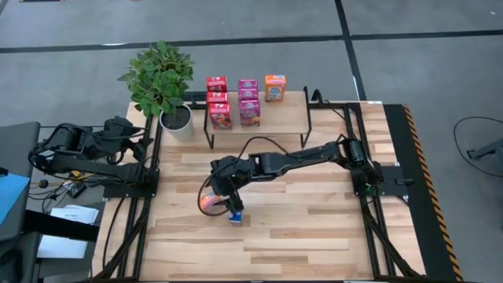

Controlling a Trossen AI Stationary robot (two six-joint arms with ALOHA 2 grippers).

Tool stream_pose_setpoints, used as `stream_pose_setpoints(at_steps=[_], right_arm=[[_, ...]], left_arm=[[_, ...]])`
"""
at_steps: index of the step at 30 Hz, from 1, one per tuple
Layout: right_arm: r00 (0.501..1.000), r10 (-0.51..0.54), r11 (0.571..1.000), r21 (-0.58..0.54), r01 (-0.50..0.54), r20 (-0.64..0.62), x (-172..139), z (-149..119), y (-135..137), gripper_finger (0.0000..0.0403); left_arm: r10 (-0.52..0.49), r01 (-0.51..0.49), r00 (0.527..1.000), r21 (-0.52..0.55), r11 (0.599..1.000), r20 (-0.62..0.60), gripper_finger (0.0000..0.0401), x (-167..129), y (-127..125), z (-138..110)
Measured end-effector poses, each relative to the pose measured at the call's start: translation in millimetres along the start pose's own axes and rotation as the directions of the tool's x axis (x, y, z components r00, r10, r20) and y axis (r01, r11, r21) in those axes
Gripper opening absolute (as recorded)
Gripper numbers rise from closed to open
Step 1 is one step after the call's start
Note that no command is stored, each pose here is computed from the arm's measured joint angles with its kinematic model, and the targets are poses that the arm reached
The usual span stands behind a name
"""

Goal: Stack cereal on shelf
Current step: Put the orange cereal box on the shelf aligned with the other orange cereal box on the shelf

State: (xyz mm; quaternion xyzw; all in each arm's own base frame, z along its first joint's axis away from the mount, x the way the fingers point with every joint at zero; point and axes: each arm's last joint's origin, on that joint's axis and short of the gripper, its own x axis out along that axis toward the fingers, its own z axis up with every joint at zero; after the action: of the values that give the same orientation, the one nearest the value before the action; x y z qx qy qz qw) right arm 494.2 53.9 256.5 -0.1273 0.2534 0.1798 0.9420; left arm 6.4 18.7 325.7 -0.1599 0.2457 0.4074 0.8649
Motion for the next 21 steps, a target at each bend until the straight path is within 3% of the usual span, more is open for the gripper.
stream_pose_setpoints(at_steps=[5,7,9,12,21], right_arm=[[0.998,0.014,1.000,0.016,-0.013,-0.060,19,-23,-1,0.0340],[1.000,0.001,1.000,0.000,-0.001,-0.015,33,-27,-3,0.0341],[0.997,0.011,1.000,0.025,-0.009,-0.071,35,-35,-1,0.0342],[0.999,0.008,0.999,0.039,-0.006,-0.048,44,-36,-2,0.0342],[0.992,0.048,0.997,0.070,-0.040,-0.116,42,-41,1,0.0316]], left_arm=[[-0.003,0.003,1.000,0.003,1.000,-0.010,0.0321,0,0,-1],[-0.013,0.013,1.000,0.003,1.000,-0.018,0.0321,0,0,-1],[-0.018,0.018,1.000,0.003,1.000,-0.026,0.0321,0,0,-1],[-0.020,0.020,0.999,0.004,1.000,-0.037,0.0321,0,0,-2],[-0.011,0.011,0.999,0.011,1.000,-0.033,0.0321,0,1,-2]])
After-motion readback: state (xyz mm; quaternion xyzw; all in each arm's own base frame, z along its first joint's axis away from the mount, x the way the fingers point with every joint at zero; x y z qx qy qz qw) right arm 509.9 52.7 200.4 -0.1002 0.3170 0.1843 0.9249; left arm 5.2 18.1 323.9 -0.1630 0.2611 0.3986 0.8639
